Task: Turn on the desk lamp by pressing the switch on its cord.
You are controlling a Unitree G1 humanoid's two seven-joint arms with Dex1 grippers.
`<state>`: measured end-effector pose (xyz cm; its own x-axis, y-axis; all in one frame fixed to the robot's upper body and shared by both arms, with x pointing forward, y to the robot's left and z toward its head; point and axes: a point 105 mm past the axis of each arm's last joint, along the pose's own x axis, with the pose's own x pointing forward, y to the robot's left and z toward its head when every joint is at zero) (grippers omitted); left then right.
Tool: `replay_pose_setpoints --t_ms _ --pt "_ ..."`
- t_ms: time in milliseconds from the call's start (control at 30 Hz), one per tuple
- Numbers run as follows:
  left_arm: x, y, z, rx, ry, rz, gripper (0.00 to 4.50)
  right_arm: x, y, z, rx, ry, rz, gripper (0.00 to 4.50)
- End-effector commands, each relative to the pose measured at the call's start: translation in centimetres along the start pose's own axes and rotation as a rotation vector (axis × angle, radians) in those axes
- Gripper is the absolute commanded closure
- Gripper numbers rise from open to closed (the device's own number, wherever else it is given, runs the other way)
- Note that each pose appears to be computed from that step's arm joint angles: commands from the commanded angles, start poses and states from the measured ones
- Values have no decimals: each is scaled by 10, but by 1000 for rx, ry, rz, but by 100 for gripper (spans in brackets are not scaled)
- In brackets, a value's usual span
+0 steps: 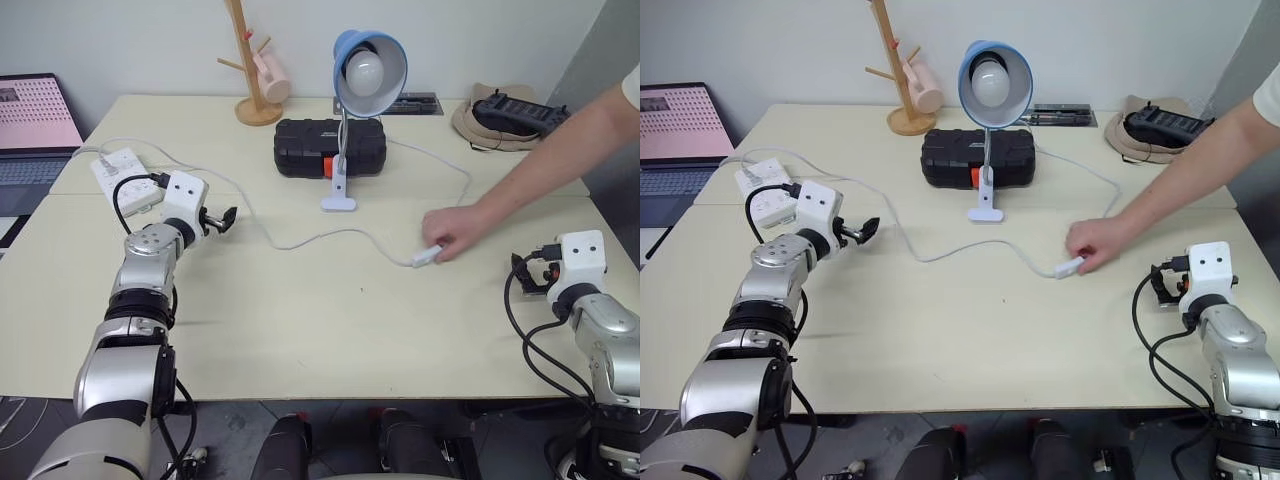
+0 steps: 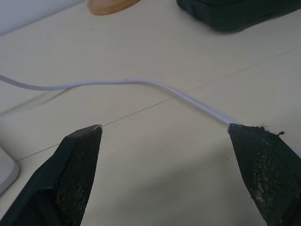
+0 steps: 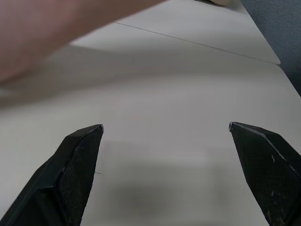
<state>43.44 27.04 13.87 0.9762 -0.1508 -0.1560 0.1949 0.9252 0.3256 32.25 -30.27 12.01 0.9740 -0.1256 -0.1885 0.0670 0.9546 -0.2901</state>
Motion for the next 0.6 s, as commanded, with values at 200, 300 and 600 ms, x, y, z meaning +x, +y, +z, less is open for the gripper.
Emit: replay_pose_setpoints --t_ms 200,300,600 --pt "-3 11 19 11 -64 14 4 -5 -8 8 -21 -35 -21 0" --pt "-4 9 17 8 -65 7 4 -5 -10 13 -24 -43 -24 0" --pt "-2 7 24 13 -80 -9 4 -8 -12 9 -28 -33 -27 0"
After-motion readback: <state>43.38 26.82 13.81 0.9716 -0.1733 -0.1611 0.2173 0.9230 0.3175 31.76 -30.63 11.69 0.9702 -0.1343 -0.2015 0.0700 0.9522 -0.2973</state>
